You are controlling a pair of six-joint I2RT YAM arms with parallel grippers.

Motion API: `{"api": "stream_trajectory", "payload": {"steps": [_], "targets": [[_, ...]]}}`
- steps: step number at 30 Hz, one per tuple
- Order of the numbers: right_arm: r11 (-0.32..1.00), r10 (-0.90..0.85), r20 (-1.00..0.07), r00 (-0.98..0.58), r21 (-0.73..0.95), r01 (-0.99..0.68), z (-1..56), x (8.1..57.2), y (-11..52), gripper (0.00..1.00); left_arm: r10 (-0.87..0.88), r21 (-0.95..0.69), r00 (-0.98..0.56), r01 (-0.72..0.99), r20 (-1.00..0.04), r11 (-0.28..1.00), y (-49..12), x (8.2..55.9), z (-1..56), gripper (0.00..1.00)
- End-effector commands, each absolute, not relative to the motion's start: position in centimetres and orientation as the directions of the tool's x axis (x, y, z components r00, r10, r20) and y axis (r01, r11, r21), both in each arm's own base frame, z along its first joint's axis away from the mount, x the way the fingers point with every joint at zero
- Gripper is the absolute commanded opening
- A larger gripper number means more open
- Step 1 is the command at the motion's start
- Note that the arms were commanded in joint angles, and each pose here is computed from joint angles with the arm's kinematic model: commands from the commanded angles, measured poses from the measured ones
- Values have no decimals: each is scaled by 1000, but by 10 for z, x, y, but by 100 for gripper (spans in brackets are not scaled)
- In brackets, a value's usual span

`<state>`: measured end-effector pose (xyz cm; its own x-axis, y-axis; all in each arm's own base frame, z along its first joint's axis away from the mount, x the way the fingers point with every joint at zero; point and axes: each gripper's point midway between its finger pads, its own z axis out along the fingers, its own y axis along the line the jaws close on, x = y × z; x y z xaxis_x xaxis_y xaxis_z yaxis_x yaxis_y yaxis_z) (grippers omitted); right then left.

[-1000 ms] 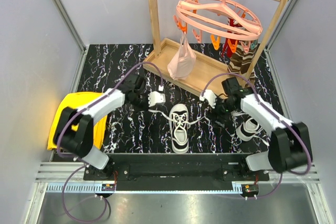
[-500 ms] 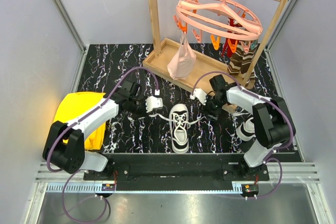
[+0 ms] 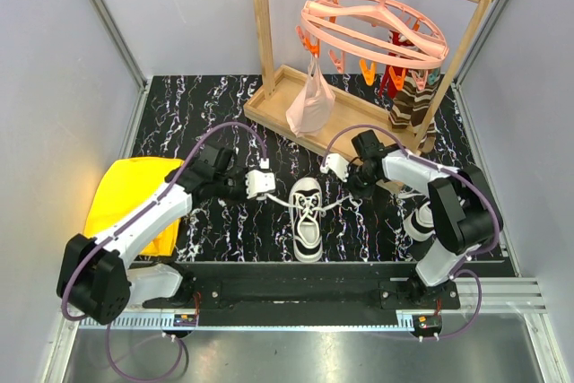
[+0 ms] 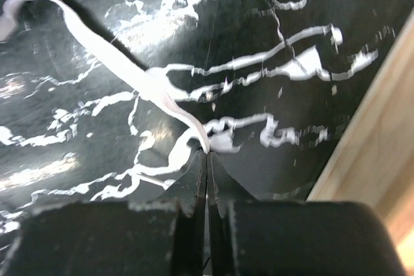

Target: Tie the shoes

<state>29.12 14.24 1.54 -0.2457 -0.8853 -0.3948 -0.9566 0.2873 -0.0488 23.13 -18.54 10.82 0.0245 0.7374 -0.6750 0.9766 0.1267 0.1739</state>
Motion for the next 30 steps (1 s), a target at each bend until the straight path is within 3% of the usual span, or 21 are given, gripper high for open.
{"api": "stream_trajectory", "payload": {"steps": [1,7,17,23,30], "targets": [[413,-807,-501,-312,-102,-905,78,299,150,0,691,217,75,969,-719,120,-193,228,126,0],[469,-584,-730,-355,54,-882,168,303,204,0,649,364,233,928,-725,73,-198,218,150,0],[274,-439,-849,-295,186,-944,233,302,313,0,587,530,479,842,-652,-99,-213,177,159,0],[138,-478,-833,-278,241,-961,210,278,372,0,558,574,570,796,-603,-193,-211,152,152,0],[64,-564,-774,-287,305,-950,149,254,410,0,564,554,560,807,-607,-205,-208,140,147,0]]}}
